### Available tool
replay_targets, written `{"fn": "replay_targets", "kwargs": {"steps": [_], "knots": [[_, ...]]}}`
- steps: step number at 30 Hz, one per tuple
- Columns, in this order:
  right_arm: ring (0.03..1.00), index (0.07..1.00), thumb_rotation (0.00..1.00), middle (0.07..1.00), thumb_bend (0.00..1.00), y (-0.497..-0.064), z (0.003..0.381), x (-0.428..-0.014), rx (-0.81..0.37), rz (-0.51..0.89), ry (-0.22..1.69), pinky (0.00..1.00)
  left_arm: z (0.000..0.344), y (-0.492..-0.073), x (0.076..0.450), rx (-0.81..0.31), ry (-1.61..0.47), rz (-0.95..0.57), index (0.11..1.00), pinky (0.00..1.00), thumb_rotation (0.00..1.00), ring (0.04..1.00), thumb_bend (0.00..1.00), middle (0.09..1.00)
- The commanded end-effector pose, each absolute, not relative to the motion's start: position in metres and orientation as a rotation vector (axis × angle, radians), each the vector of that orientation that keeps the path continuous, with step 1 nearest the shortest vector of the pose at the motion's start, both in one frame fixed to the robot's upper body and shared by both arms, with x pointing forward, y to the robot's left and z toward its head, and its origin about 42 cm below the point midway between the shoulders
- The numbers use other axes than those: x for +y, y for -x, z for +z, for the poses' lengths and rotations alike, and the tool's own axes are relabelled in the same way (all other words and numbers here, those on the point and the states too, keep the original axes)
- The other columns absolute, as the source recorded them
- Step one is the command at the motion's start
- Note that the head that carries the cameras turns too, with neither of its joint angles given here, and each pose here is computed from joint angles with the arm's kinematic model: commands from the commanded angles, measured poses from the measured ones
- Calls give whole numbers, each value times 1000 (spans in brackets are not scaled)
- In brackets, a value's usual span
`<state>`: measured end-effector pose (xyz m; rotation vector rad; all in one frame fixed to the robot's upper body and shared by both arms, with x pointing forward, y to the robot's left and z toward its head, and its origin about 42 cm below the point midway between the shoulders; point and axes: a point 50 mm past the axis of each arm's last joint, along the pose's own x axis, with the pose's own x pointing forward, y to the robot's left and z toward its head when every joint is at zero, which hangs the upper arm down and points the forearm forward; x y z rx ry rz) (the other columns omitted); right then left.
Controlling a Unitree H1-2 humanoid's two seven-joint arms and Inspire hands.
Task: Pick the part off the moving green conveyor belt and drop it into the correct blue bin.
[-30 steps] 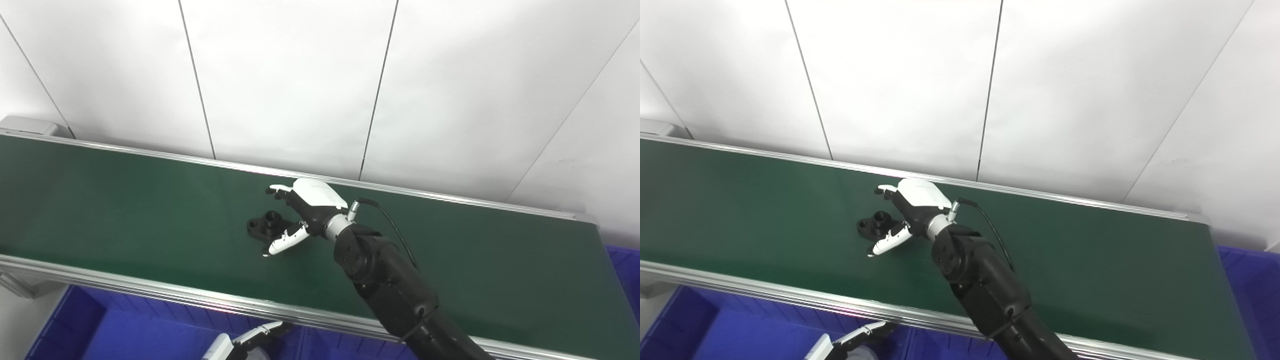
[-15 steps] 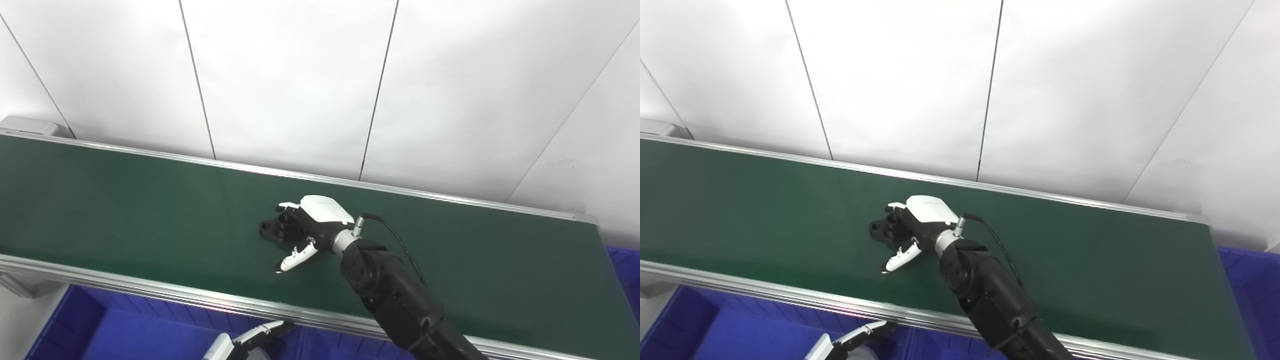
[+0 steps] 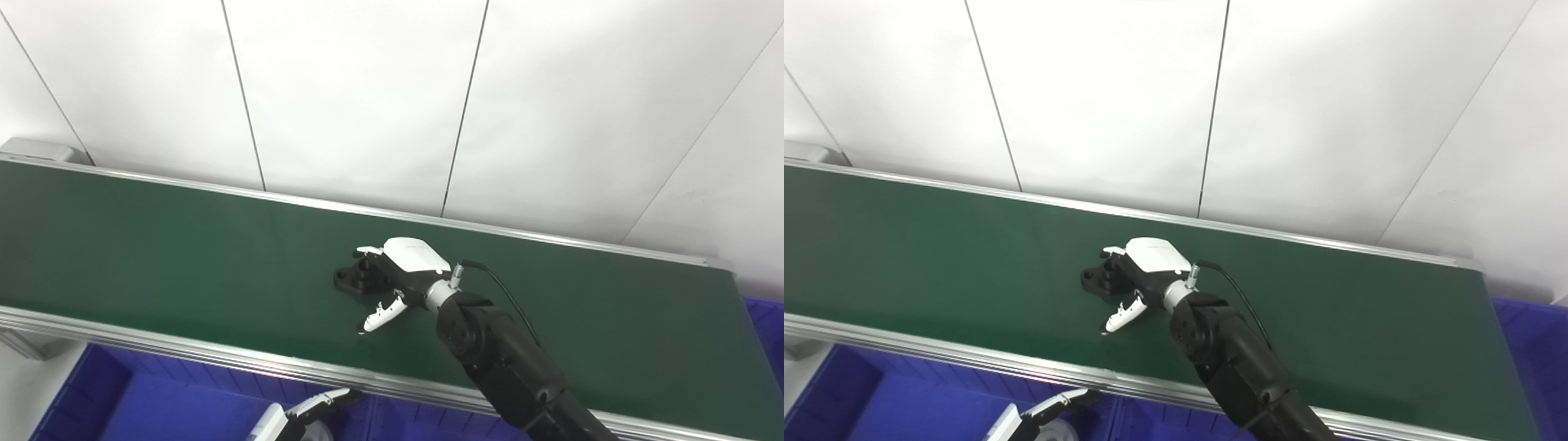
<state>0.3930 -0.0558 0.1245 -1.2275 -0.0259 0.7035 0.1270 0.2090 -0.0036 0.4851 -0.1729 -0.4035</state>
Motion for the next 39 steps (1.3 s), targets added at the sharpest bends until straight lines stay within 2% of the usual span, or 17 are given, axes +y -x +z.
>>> {"fn": "replay_targets", "kwargs": {"steps": [1, 9, 13, 15, 16, 17, 19, 23, 28, 30, 32, 34, 39], "knots": [[787, 866, 221, 838, 791, -394, 129, -62, -65, 702, 1253, 694, 4, -131, 211, -210, -472, -394, 807, 734, 695, 781, 746, 805], [749, 829, 138, 817, 747, -380, 114, -75, -38, 758, 1316, 628, 9, -132, 212, -208, -462, -406, 809, 733, 698, 781, 739, 808], [634, 781, 29, 726, 706, -375, 110, -79, -43, 755, 1323, 527, 10, -132, 212, -208, -461, -400, 805, 729, 705, 776, 749, 804], [597, 764, 7, 689, 703, -373, 109, -80, -73, 745, 1338, 497, 11, -133, 212, -211, -460, -399, 803, 728, 708, 774, 751, 803], [518, 725, 2, 660, 592, -372, 108, -80, -92, 739, 1347, 436, 11, -133, 212, -213, -460, -398, 802, 724, 703, 771, 747, 801], [491, 712, 1, 651, 554, -371, 107, -81, -129, 730, 1354, 415, 12, -133, 212, -213, -459, -398, 802, 722, 702, 770, 745, 801], [454, 617, 0, 561, 498, -369, 106, -83, -182, 717, 1360, 322, 13, -133, 212, -212, -457, -401, 803, 722, 702, 770, 745, 801], [434, 538, 0, 508, 495, -366, 102, -86, -251, 696, 1348, 328, 14, -134, 213, -210, -453, -399, 803, 720, 696, 771, 742, 800], [440, 516, 0, 508, 497, -363, 97, -87, -335, 638, 1336, 332, 15, -135, 214, -207, -453, -401, 806, 725, 695, 775, 743, 801], [404, 494, 0, 502, 512, -361, 95, -87, -362, 610, 1323, 239, 16, -135, 214, -207, -452, -402, 807, 726, 704, 776, 748, 804], [395, 471, 0, 508, 515, -359, 93, -87, -395, 585, 1298, 218, 16, -136, 214, -208, -452, -402, 806, 726, 707, 776, 753, 804], [424, 447, 0, 512, 516, -357, 92, -87, -433, 562, 1269, 218, 16, -136, 214, -208, -452, -400, 806, 727, 702, 777, 751, 804], [452, 455, 0, 535, 514, -356, 89, -87, -468, 534, 1232, 285, 16, -137, 214, -203, -452, -398, 805, 721, 699, 772, 749, 802]]}}
